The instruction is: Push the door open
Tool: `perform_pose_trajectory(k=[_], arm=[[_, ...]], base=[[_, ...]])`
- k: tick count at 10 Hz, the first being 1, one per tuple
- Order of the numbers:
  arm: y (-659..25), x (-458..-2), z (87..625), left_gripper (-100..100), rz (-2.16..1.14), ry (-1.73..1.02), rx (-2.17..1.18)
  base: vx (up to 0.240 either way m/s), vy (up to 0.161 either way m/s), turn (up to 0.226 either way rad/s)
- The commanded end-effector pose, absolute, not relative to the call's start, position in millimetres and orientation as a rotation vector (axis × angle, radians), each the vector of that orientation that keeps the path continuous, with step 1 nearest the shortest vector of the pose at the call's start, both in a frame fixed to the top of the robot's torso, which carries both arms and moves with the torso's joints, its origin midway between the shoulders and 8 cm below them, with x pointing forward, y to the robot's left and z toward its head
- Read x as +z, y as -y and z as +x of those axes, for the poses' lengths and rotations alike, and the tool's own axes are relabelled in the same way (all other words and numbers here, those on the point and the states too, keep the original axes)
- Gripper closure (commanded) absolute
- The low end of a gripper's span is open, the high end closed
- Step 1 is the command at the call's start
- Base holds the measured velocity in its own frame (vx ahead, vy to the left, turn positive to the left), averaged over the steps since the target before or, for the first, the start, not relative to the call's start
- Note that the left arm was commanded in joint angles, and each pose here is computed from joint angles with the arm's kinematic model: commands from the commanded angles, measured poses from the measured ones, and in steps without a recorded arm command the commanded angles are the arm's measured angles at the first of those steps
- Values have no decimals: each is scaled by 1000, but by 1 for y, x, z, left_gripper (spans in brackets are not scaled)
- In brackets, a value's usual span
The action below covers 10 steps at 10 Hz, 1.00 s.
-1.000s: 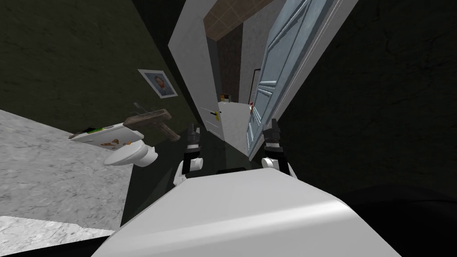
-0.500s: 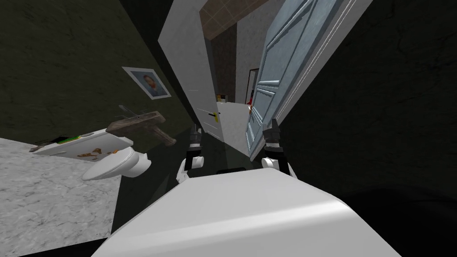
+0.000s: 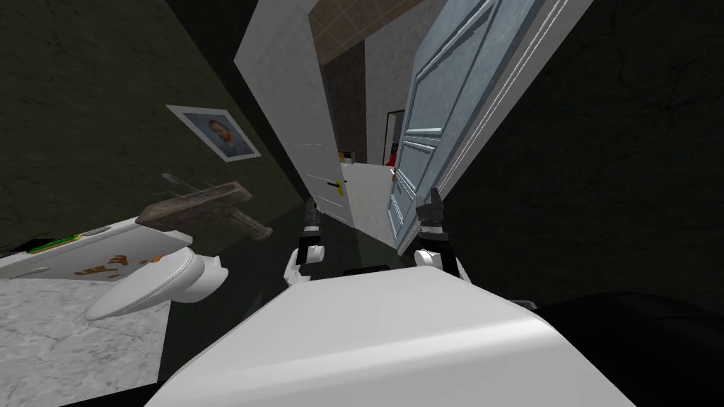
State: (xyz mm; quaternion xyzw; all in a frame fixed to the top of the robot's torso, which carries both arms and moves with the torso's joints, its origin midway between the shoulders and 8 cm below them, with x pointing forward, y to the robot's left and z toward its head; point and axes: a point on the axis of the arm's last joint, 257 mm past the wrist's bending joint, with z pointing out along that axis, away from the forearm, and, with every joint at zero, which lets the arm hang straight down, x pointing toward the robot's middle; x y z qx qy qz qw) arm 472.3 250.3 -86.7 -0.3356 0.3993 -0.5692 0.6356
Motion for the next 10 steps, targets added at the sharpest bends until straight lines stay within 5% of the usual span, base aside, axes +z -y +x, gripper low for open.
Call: perform_pose_trajectory(k=[1,10], arm=[[-252,-95,478,-100,-779,-924,-1294],[-258,-133,510,-100,-842,-981,-1263]], base=[[80,146,-141],[55,117,-123]])
